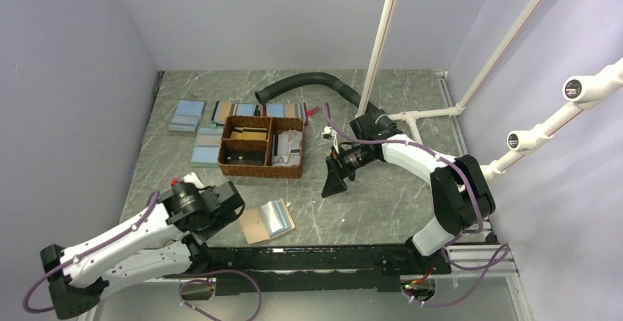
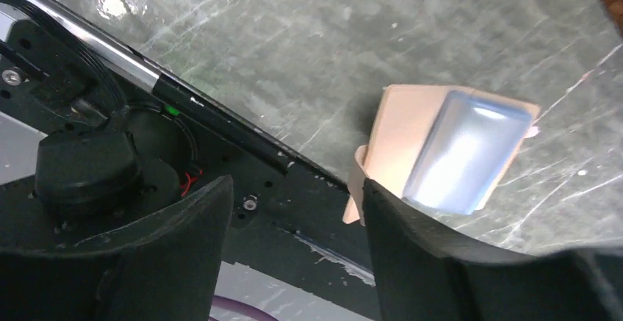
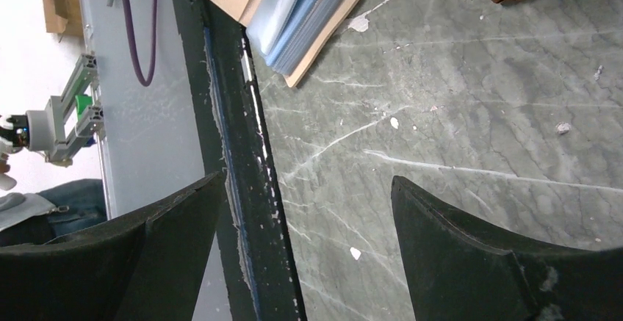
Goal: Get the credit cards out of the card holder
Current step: Open the card holder at the center of the board.
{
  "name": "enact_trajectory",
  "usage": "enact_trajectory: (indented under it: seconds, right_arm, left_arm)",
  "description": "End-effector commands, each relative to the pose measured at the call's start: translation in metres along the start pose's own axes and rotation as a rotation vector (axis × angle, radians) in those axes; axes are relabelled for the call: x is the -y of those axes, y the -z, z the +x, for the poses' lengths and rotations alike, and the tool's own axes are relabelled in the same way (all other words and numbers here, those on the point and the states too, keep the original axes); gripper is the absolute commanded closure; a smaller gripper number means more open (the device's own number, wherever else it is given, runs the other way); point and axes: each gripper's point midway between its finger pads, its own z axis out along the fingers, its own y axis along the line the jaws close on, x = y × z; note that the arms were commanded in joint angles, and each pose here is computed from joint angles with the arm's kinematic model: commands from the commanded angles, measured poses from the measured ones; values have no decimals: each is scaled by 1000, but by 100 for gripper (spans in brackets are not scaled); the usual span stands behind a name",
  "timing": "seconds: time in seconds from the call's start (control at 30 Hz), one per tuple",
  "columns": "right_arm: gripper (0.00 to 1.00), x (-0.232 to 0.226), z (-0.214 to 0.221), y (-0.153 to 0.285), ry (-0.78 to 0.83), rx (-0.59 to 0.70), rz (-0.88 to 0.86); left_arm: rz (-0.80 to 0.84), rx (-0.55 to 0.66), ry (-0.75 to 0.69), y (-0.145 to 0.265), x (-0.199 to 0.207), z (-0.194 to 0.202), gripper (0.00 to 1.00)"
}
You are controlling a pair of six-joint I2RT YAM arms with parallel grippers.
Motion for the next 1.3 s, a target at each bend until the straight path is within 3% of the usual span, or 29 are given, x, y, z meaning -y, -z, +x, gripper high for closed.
enact_trajectory:
  seconds: [0.0,0.1,0.2,0.37,0.5,0.7,0.93,1.07,1.27]
  right_arm:
    - [13,-11,-15,3,76,28,-34]
    - [13,-12,-15,3,80,30,-35]
    - [13,-12,-15,3,80,31,-35]
    - [13,-12,-15,2,75,31,-41]
    - [13,-11,-15,-1,63,25,-51]
    - [13,-11,-15,-5,56,13,-62]
    - [13,-13,-12,-5,65,12,-57]
    - [13,-13,-12,-5,65,12,-57]
    - [13,-12,-12,-6,61,10,-62]
  left_arm:
    - [-31,121,-45,26,17,-32,29]
    - [97,129,-156,45,53,-38,28]
    - [329,110,-251,64,95,-33,30]
    - [611,80,-187,86,136,-25,34]
    - [718,-1,-184,85,158,-3,34]
    - [601,-75,-269,43,180,27,35]
    - [266,-158,-260,-28,141,51,32]
    - [216,-189,-251,-46,133,61,28]
    - [233,-222,-247,-63,135,72,30]
